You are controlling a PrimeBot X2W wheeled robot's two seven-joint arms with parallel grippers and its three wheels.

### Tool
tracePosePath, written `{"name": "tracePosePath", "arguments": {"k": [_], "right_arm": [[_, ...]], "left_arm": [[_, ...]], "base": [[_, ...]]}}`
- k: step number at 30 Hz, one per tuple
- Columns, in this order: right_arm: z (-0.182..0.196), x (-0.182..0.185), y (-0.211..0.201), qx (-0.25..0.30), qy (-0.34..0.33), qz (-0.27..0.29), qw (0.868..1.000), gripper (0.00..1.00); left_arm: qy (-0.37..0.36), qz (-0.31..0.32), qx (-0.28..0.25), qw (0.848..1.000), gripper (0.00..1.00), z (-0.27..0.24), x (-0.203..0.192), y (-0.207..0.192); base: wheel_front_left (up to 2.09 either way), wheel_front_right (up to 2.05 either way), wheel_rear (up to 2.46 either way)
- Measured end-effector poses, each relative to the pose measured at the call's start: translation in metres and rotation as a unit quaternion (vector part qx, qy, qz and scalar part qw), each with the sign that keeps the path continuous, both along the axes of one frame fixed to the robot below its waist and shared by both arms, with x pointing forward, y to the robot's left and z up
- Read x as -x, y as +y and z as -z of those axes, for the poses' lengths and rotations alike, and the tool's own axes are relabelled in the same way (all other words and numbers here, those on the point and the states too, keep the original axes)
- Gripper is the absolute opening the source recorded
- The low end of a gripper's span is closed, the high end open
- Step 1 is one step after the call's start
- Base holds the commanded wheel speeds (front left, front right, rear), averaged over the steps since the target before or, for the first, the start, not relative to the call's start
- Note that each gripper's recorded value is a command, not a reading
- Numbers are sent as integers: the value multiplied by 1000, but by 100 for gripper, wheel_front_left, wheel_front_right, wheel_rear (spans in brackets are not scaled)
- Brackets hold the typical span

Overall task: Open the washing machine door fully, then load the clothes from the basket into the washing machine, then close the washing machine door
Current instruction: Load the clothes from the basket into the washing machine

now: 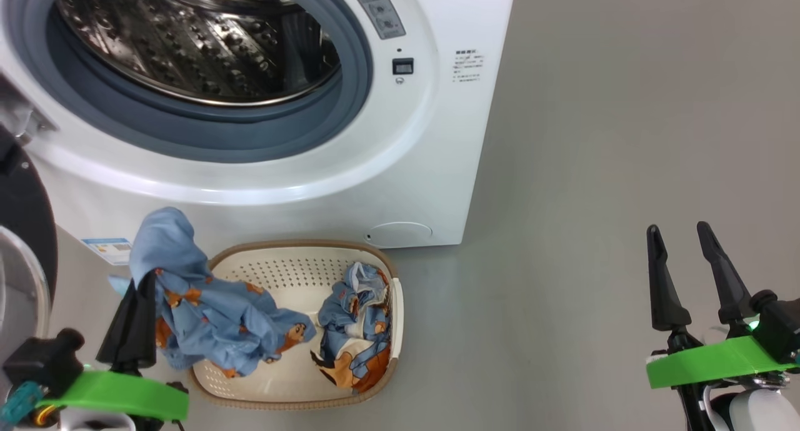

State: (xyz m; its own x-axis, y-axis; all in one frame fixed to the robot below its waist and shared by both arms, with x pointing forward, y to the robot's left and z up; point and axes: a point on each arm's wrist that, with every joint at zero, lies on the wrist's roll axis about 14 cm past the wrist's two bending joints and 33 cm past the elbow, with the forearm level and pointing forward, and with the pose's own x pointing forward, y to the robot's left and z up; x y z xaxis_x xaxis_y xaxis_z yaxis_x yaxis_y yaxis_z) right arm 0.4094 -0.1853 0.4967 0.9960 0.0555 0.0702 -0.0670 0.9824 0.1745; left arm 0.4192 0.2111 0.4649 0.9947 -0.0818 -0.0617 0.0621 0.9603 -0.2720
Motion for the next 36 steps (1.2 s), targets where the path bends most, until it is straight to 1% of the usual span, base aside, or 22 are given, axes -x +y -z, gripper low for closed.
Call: {"name": "tracePosePath", "arguments": {"k": [11,23,28,36], "right_arm": [[-2,7,-3,1,-2,3,1000,100],[7,4,-5,1,10,7,1000,100],[20,0,-4,-3,28,9,1000,100],[31,-25,1,-8,33,8,999,100]], "left_arm": [[-30,-7,-10,999,0,-17,21,2],[-29,-11,-6,999,0,-14,16,2],[-40,-7,-11,999,0,-19,-5,4],[-96,7,-35,995,0,-50,-67,6]], "base": [[0,0,0],[0,0,0],[0,0,0],[0,0,0]]}}
